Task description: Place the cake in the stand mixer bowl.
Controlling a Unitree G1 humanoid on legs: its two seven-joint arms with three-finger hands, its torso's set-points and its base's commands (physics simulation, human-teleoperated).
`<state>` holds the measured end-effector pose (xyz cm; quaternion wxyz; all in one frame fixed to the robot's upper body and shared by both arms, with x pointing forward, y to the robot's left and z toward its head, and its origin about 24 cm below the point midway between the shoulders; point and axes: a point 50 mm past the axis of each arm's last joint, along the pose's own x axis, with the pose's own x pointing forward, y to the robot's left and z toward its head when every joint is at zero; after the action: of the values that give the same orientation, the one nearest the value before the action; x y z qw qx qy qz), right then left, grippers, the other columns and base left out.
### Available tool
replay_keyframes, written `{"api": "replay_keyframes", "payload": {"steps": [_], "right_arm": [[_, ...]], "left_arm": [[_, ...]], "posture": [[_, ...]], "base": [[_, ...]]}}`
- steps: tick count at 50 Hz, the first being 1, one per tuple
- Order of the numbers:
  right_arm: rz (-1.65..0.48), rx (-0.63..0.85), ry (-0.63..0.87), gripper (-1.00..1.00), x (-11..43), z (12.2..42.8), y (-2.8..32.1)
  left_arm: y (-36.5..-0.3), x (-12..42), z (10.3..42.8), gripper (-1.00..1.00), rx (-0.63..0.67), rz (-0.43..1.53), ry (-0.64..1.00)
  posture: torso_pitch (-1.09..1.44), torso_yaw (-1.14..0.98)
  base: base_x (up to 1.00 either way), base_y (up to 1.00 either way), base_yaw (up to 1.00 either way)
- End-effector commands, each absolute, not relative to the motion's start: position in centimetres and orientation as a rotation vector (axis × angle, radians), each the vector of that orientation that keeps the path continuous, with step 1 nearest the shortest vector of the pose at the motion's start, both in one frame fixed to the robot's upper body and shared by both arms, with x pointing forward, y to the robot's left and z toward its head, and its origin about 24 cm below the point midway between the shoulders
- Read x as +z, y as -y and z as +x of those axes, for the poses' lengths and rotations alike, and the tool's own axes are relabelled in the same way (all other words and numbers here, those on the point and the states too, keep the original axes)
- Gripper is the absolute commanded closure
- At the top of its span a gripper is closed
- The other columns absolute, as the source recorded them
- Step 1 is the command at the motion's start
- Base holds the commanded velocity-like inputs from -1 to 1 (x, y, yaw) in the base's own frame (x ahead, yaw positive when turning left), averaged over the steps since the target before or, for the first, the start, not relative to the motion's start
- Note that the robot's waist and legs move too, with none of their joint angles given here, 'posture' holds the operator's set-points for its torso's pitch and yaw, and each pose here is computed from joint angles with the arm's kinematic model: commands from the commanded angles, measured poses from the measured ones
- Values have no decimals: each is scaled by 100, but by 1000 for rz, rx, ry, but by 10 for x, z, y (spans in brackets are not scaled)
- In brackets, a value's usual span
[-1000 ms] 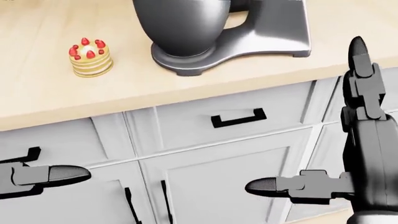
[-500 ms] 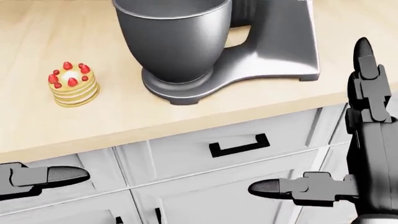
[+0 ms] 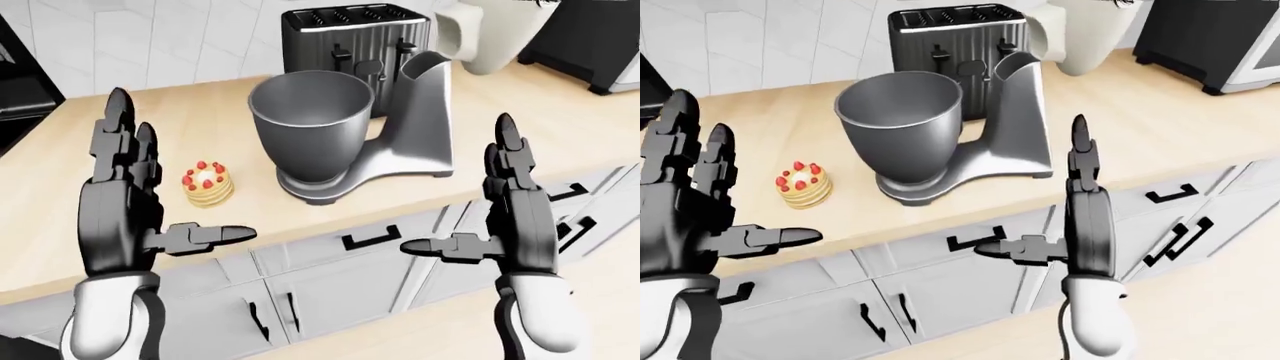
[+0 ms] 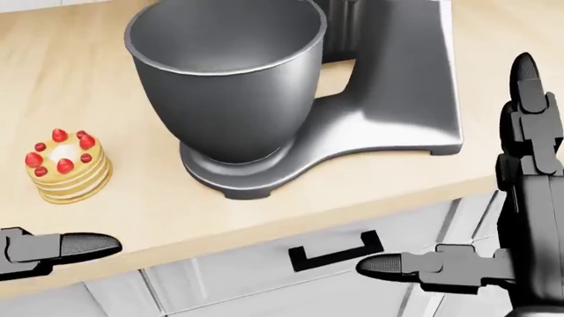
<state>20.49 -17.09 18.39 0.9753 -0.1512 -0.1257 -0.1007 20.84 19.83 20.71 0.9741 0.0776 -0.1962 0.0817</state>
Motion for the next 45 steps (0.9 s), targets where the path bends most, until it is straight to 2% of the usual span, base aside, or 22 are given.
{"api": "replay_keyframes", "payload": {"steps": [1, 21, 45], "right_arm": [[-301, -202, 315, -100, 192, 202, 169], [-309, -248, 352, -100, 200, 191, 174], [-311, -234, 362, -100, 200, 192, 172]], "left_arm": [[-198, 214, 206, -100, 173, 167, 441], [-197, 211, 209, -100, 155, 181, 429], [-217, 193, 246, -100, 185, 137, 341]], "posture": [[0, 0], [0, 0], [0, 0]], "base": [[0, 0, 0], [0, 0, 0], [0, 0, 0]]}}
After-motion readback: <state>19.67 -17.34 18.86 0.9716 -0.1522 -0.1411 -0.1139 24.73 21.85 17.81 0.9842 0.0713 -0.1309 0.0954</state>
